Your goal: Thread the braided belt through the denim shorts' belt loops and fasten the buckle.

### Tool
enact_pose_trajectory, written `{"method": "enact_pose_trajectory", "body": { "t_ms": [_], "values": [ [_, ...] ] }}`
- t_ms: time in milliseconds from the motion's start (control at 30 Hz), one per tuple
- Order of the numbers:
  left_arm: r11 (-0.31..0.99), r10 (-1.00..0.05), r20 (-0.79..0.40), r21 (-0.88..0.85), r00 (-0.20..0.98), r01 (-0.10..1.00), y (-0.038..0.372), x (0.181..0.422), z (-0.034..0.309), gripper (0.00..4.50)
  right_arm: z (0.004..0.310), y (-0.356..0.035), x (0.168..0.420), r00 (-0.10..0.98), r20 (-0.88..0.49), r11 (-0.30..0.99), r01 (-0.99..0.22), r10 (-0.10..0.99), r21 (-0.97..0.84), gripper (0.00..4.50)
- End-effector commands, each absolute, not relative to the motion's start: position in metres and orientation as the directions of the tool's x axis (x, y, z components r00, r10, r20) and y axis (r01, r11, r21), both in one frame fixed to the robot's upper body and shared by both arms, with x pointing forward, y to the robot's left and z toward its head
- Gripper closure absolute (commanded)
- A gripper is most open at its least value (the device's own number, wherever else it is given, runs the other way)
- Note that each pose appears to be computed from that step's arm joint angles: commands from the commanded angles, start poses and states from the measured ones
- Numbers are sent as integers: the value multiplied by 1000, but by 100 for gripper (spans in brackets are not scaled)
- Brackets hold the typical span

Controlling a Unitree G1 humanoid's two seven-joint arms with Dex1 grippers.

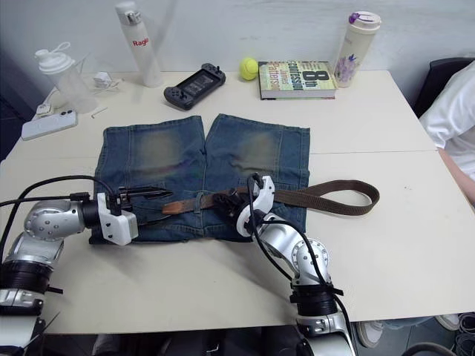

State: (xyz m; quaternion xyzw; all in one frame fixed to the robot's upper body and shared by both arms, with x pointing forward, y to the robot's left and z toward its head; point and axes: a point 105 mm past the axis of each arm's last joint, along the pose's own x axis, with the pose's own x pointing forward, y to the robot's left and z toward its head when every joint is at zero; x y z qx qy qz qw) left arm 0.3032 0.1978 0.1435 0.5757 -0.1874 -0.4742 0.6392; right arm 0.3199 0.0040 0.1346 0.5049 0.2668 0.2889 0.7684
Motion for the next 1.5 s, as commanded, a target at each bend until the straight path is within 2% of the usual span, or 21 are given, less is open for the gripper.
{"method": "enact_pose_trajectory", "body": {
  "t_ms": [33, 167, 367, 467, 567, 633, 900, 1000, 1133, 1200, 1267, 1333, 1400, 1433, 1500],
  "values": [
    [-117, -823, -274, 939, 498, 323, 204, 303, 150, 170, 147, 8, 319, 683, -66, 288, -217, 728, 933, 450],
    [-74, -840, -196, 965, 505, 251, 197, 306, 157, 170, 148, 6, 320, 685, -64, 290, -220, 725, 931, 450],
    [-62, -854, -167, 973, 493, 223, 192, 304, 158, 170, 148, 6, 319, 686, -66, 292, -220, 725, 931, 450],
    [-60, -855, -160, 976, 493, 212, 193, 303, 161, 242, 148, 6, 319, 684, -66, 292, -220, 726, 931, 450],
    [-70, -853, -166, 976, 495, 206, 194, 303, 162, 380, 148, 7, 318, 681, -67, 292, -221, 729, 931, 450],
    [-72, -853, -166, 977, 495, 202, 195, 303, 164, 443, 147, 7, 318, 680, -68, 293, -221, 730, 930, 450],
    [-108, -845, -200, 972, 496, 208, 195, 303, 159, 443, 147, 10, 316, 662, -72, 296, -232, 746, 927, 450],
    [-118, -843, -208, 971, 496, 207, 193, 304, 156, 443, 155, 9, 316, 664, -37, 256, -236, 747, 938, 450],
    [-119, -844, -207, 972, 494, 203, 190, 305, 155, 450, 175, -7, 313, 693, 41, 205, -269, 720, 941, 287],
    [-113, -846, -202, 973, 494, 204, 189, 305, 155, 450, 179, -18, 308, 704, 26, 263, -300, 710, 917, 201],
    [-101, -848, -189, 975, 494, 199, 186, 306, 157, 450, 182, -34, 293, 697, 2, 374, -387, 717, 843, 100],
    [-93, -851, -179, 977, 494, 193, 183, 307, 158, 450, 194, -45, 275, 673, 40, 381, -466, 739, 799, 29],
    [-87, -853, -172, 978, 492, 191, 181, 307, 159, 450, 203, -54, 257, 642, 24, 495, -614, 767, 615, 29],
    [-79, -856, -166, 978, 490, 193, 179, 307, 159, 450, 206, -56, 243, 619, -32, 590, -730, 785, 346, 29],
    [-68, -861, -156, 978, 484, 195, 176, 308, 159, 450, 192, -60, 228, 596, -182, 597, -800, 782, -55, 29]
  ]
}}
